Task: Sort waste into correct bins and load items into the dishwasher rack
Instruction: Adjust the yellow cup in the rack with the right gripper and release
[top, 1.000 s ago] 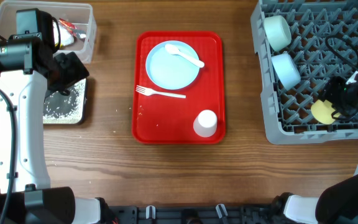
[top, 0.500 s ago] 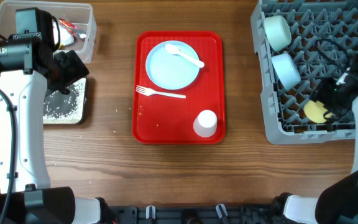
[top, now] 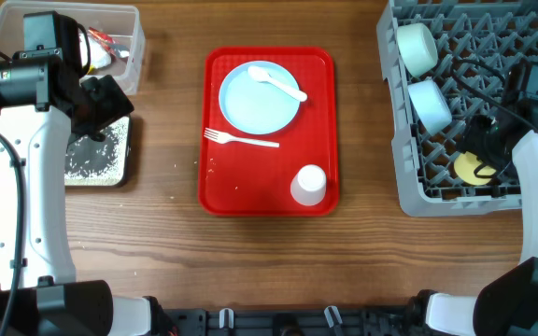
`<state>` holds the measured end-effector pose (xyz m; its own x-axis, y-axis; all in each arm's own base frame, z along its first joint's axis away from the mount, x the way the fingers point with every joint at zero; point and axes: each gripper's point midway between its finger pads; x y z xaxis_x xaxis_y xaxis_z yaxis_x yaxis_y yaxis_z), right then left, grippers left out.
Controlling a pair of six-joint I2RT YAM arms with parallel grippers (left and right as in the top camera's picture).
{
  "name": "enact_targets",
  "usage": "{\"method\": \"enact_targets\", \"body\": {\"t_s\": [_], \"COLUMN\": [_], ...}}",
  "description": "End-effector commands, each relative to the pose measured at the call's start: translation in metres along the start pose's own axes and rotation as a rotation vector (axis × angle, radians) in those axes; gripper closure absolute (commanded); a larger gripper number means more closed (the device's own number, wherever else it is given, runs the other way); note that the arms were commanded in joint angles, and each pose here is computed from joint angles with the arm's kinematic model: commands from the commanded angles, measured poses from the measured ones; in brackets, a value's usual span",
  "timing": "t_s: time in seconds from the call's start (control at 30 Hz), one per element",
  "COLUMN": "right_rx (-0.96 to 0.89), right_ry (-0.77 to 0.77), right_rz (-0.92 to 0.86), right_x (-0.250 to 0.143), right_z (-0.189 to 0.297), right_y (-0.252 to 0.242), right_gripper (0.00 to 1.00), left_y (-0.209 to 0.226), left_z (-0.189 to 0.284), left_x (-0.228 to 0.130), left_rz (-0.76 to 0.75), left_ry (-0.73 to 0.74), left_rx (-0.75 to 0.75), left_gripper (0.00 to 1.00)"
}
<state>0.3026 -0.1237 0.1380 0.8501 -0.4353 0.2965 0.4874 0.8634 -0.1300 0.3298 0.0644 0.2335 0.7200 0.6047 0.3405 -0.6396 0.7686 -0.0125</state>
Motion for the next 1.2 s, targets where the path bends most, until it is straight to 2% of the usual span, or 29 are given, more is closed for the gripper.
{"method": "enact_targets", "body": {"t_s": [0.0, 0.27, 0.5, 0.9, 1.03, 1.17], "right_rx": [-0.043, -0.061, -0.048, -0.002, 0.127, 0.378], "right_ry": [0.009, 0.008, 0.003, -0.011, -0.036, -0.116], "right_rz": [-0.020, -0.038, -0.039, -0.039, 0.029, 0.165], "right_x": [-0.004, -0.004, -0.003, 0.002, 0.009, 0.023], "right_z": [-0.001, -0.001, -0.001, -0.002, 0.010, 0.060], "right_y": [-0.008, -0.011, -0.008, 0.000, 0.021, 0.063], "right_gripper": [0.47, 0.46, 0.23, 0.21, 0.21, 0.19], "left_y": [-0.001, -0.001, -0.001, -0.002, -0.001, -0.001], "left_z": [-0.002, -0.002, -0.002, -0.002, -0.002, -0.002], "left_x": [0.001, 0.001, 0.001, 0.001, 0.001, 0.001], "left_rz": [-0.006, -0.006, -0.006, -0.006, -0.006, -0.006], "left_ry": [0.006, 0.006, 0.005, 0.006, 0.006, 0.006], "left_rx": [-0.006, -0.006, -0.006, -0.006, -0.006, -0.006], "left_gripper": [0.00, 0.00, 0.00, 0.00, 0.00, 0.00]}}
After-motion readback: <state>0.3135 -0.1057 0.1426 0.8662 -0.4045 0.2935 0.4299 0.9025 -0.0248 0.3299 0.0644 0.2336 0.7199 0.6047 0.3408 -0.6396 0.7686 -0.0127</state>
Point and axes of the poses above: each gripper's point midway between its finger pads, its own z axis back along the fingers, its own y axis along the line the jaws close on, x = y × z, and after that the axes turned 4 degrees about z, right-handed
